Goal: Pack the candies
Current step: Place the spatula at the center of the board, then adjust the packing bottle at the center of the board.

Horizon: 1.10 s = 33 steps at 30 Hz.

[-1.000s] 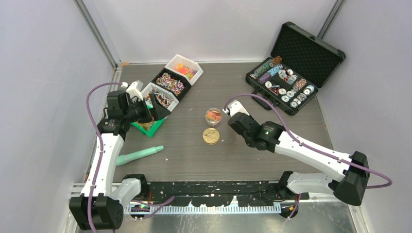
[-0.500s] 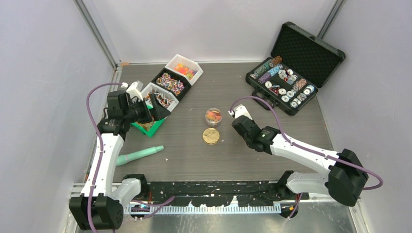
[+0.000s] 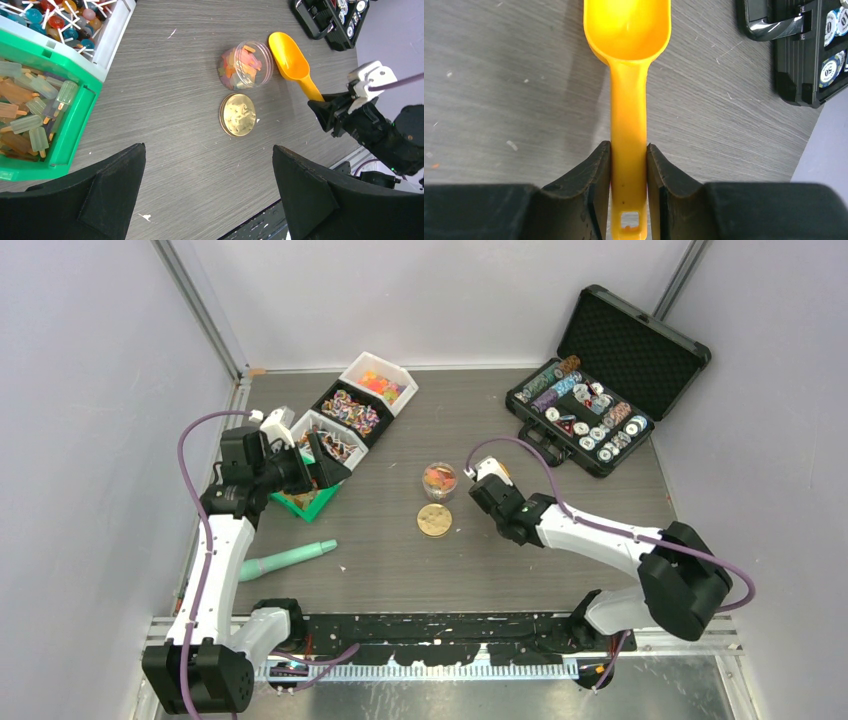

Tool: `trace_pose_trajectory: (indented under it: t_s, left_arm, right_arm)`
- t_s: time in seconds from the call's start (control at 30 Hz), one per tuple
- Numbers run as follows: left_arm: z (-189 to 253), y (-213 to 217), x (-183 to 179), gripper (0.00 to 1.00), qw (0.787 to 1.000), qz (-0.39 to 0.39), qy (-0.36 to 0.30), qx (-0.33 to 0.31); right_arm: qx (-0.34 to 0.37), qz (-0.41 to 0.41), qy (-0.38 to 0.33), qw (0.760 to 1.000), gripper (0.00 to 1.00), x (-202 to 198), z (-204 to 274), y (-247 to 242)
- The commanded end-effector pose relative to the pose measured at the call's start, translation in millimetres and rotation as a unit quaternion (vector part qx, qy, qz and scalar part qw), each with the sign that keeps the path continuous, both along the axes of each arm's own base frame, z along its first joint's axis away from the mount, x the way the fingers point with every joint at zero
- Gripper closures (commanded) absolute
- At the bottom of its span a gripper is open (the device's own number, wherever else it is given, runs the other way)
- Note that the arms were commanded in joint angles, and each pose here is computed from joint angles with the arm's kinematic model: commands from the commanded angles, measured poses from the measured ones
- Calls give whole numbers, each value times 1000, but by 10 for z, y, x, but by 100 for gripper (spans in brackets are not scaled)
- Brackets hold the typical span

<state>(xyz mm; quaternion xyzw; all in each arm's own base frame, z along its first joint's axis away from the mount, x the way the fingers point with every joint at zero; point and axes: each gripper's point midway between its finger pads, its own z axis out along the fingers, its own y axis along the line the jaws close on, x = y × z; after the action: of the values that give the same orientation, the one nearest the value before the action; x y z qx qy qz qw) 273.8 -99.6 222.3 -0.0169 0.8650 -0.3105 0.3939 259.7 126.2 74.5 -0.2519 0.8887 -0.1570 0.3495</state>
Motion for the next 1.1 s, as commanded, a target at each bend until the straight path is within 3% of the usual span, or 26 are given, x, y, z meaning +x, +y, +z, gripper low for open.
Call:
trace_pose_trajectory:
  t_s: [0.0,0.17,0.3,0.4,0.5,0.6,0.7,0.9,1.07]
  left_arm:
    - [66,-19,3,0,1000,-6,-15,-1]
    - [50,-36,-4,0,1000,-10,-13,1]
    - [40,-31,8,0,1000,-9,-10,2]
    - [35,-29,10,0,1000,-8,-10,4]
    - [32,-15,8,0,1000,-5,-11,6]
    - [35,-9,7,0,1000,-3,-12,8]
    - [33,-1,3,0,1000,-1,-14,9]
    - [39,13,-14,0,1000,3,-20,13]
    - [42,25,-10,0,1000,6,-21,15]
  right_arm:
    - [21,-14,-20,999,79,246,4,-25]
    - [37,-24,-6,999,71,290,-58,-10]
    - [32,-44,-13,998,55,304,122,-75]
    - [70,-48,-18,996,38,285,331,-1]
    - [132,-49,-30,990,33,325,566,178]
    - [195,-34,-25,980,32,412,708,473]
    - [244,-26,-18,969,39,572,783,783]
    - [266,-64,-47,961,51,1051,741,1085]
    - [269,-63,-26,961,62,1255,482,1332]
